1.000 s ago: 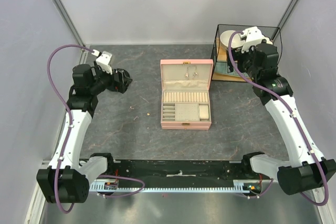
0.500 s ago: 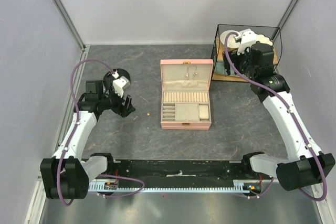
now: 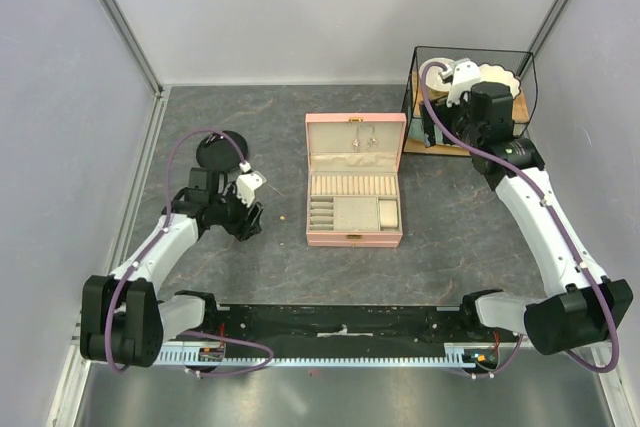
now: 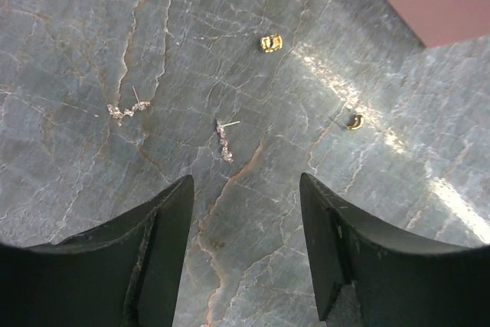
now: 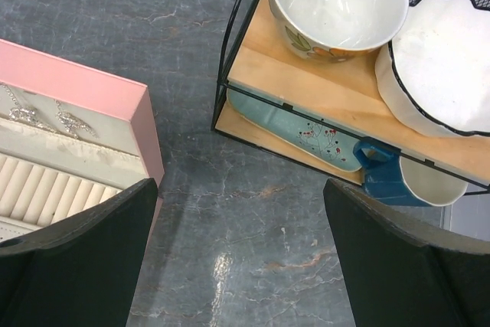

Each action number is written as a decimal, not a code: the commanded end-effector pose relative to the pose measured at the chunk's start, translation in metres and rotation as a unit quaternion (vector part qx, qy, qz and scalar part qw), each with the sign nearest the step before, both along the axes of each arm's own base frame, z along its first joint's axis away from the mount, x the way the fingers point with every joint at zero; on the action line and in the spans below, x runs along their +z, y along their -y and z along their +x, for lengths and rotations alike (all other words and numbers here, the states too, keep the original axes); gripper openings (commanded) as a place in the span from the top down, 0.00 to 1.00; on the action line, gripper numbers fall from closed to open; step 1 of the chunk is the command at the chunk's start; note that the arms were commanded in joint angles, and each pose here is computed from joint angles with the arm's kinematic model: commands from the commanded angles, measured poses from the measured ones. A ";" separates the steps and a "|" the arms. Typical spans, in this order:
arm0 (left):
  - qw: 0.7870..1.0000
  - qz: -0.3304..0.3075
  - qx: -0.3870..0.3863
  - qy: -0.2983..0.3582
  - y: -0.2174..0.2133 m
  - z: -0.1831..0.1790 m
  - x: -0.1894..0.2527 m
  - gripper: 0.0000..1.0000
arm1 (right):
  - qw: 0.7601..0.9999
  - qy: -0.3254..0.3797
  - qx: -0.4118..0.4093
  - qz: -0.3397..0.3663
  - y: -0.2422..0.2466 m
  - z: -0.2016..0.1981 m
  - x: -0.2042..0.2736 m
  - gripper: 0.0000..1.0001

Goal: Organize the mixed jewelry

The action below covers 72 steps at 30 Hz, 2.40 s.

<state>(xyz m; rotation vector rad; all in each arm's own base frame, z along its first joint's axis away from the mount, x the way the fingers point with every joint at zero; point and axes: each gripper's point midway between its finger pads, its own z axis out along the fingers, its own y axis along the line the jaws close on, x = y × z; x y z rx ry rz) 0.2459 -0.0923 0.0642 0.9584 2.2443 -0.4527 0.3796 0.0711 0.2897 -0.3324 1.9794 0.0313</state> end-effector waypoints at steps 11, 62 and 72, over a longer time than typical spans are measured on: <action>0.998 0.062 0.005 0.025 -0.004 0.033 -0.023 0.41 | 1.000 -0.003 0.009 -0.002 -0.003 0.000 -0.008 0.02; 0.994 0.106 -0.012 0.013 0.000 0.037 -0.047 0.59 | 1.000 -0.005 0.007 -0.011 0.000 0.000 -0.012 0.02; 0.992 0.127 -0.014 0.005 -0.002 0.036 -0.055 0.65 | 1.000 -0.003 0.007 -0.011 0.000 0.000 -0.010 0.02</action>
